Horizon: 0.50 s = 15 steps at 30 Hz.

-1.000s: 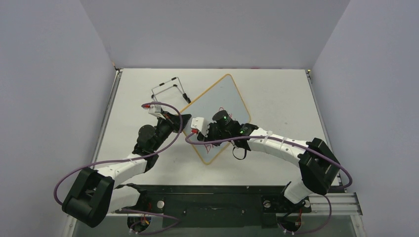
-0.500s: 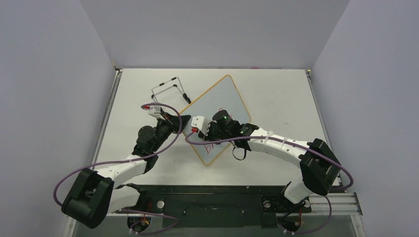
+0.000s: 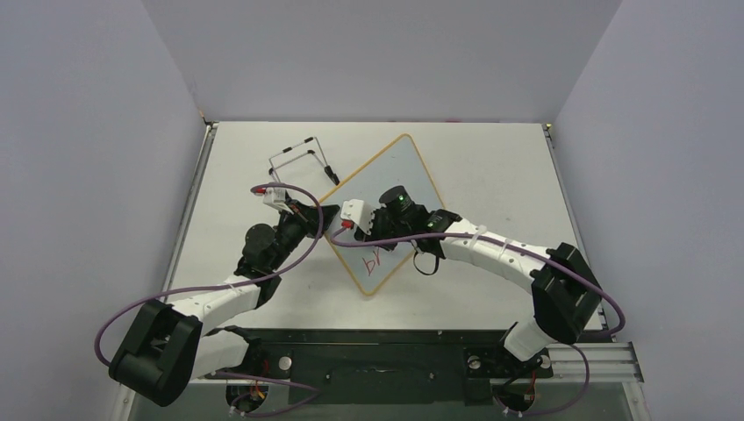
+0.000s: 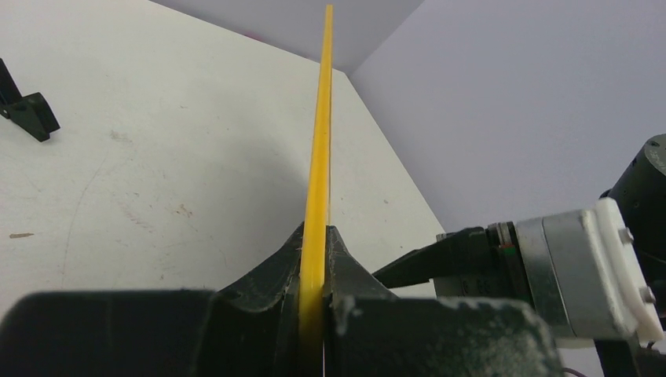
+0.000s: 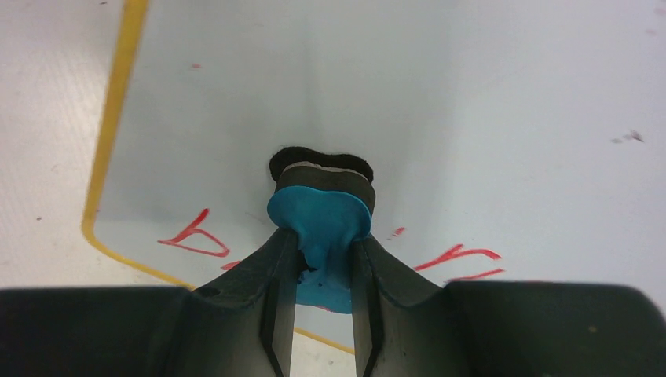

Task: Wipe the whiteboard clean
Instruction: Erase the whiteboard at the center of the board.

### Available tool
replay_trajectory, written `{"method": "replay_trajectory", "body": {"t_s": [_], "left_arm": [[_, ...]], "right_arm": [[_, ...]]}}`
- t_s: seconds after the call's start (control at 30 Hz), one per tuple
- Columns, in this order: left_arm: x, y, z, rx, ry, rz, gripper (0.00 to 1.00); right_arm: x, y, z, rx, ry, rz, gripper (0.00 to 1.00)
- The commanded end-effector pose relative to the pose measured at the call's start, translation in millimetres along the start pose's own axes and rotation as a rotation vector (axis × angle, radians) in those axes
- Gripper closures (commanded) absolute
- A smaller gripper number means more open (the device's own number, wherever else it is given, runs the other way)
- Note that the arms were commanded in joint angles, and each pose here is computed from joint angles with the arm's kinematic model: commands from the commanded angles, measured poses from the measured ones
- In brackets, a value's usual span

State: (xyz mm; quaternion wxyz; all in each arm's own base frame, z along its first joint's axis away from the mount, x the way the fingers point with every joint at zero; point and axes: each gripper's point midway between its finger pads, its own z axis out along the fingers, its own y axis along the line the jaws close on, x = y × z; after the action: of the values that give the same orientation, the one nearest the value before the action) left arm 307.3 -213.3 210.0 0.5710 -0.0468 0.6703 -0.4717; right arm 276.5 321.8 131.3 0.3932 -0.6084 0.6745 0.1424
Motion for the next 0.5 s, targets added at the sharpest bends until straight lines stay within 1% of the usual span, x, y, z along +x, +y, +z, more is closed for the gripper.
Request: {"method": "replay_trajectory", "body": {"t_s": [0.0,0.03,0.07,0.1,0.13,0.2,0.3,0.37,0.43,0.47], "left_arm": [[-9,-37,-1,0.144,-0.012,-0.009,1.00],[-9,-37,-1,0.143,-0.011,-0.011,1.00],[-9,-37,-1,0.144,-0.011,-0.011,1.00],[-9,-37,-1,0.145,-0.012,-0.011,1.00],[-9,-37,-1,0.143,-0.012,-0.011,1.00],[-8,-36,-1,0.142,-0.011,-0.012,1.00],[-9,-37,0,0.145,-0.013,-0.014,1.00],[-9,-37,0,0.147,-0.013,-0.013,1.00],[-9,-36,0,0.145,-0.012,-0.009,1.00],[-8,-35,0,0.141,-0.010,-0.006,1.00]], "right_arm": [[-28,30,5,-0.115,-0.075,-0.078,1.00],[-30,24,3,-0.069,-0.079,-0.022,1.00],[-42,14,4,-0.015,-0.125,0.004,1.00],[-43,2,1,0.057,-0.125,0.067,1.00],[-47,-12,-1,0.117,-0.153,0.100,1.00],[-42,-39,-8,0.250,-0.161,0.203,1.00],[-27,-63,-14,0.333,-0.157,0.239,1.00],[-13,-62,-11,0.303,-0.118,0.225,1.00],[6,-38,-3,0.152,-0.040,0.172,1.00],[3,-24,1,0.051,-0.053,0.105,1.00]]}}
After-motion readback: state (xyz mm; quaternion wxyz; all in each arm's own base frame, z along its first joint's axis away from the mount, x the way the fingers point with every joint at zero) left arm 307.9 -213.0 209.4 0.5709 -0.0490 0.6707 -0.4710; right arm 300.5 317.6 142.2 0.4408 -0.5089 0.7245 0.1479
